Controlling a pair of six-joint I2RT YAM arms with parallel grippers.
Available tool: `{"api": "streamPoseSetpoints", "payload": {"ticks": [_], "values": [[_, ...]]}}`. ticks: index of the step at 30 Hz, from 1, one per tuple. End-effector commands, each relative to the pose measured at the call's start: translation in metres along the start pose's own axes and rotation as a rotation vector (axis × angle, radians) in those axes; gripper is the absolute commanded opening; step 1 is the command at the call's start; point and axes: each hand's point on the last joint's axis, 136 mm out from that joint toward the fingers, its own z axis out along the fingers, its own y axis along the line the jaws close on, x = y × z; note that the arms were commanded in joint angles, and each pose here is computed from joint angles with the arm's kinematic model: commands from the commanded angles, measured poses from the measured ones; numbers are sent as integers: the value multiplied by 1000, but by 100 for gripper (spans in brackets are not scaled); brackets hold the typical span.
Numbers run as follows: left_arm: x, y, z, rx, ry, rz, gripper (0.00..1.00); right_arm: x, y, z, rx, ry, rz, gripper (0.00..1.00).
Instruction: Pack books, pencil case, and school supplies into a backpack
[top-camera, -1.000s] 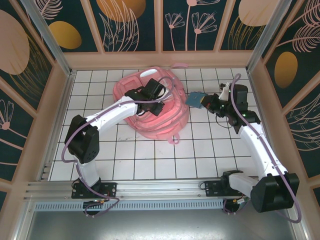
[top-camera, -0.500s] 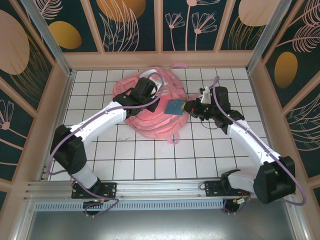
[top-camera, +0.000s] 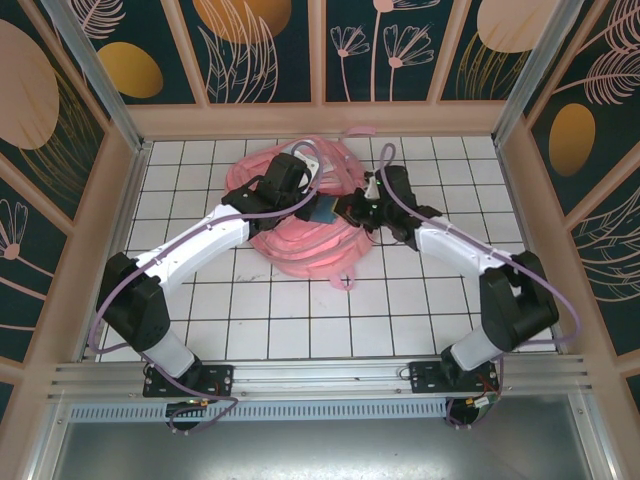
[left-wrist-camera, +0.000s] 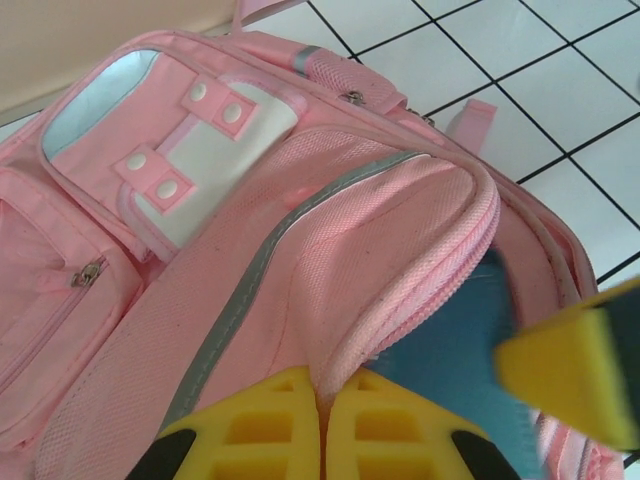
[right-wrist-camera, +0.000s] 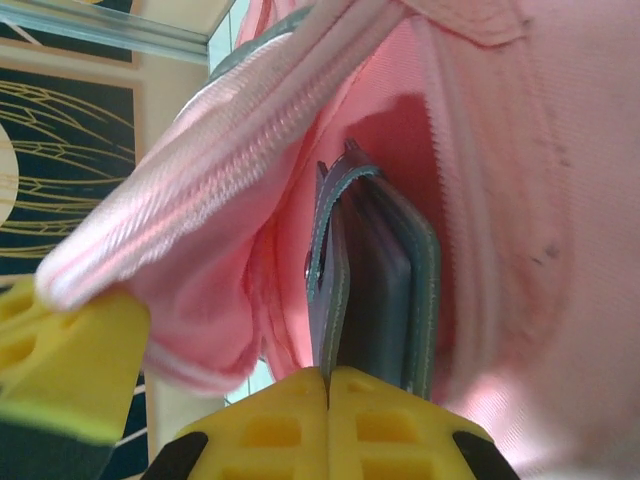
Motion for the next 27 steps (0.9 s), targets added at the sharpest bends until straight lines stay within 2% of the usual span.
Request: {"api": "streamPoseSetpoints", "payload": {"ticks": [1, 4, 8, 11, 14, 18, 20, 24, 27], "values": [[-58, -7, -22, 48, -203, -77, 0, -29, 32, 18, -81, -103, -12, 0], [-58, -5, -22, 38, -198, -100, 0, -39, 29, 32, -61, -114, -5, 1], [-53, -4, -19, 34, -182, -127, 6, -38, 27, 21, -36, -119, -27, 28], [-47, -4, -14, 41, -157, -153, 15, -28, 14, 2, -3, -100, -24, 38], [-41, -12, -11, 104, -115, -184, 30, -13, -6, -22, 7, -69, 0, 41], [-34, -16, -12, 198, -83, -250, 53, -4, -28, -57, 40, -99, -3, 42], [-29, -11, -13, 215, -75, -290, 60, -7, -32, -71, 36, -130, -6, 45], [-7, 26, -13, 121, -64, -406, 77, -10, -26, -77, 12, -138, -14, 55], [16, 59, -14, 37, -54, -516, 83, -3, -16, -62, -18, -88, -1, 60]]}}
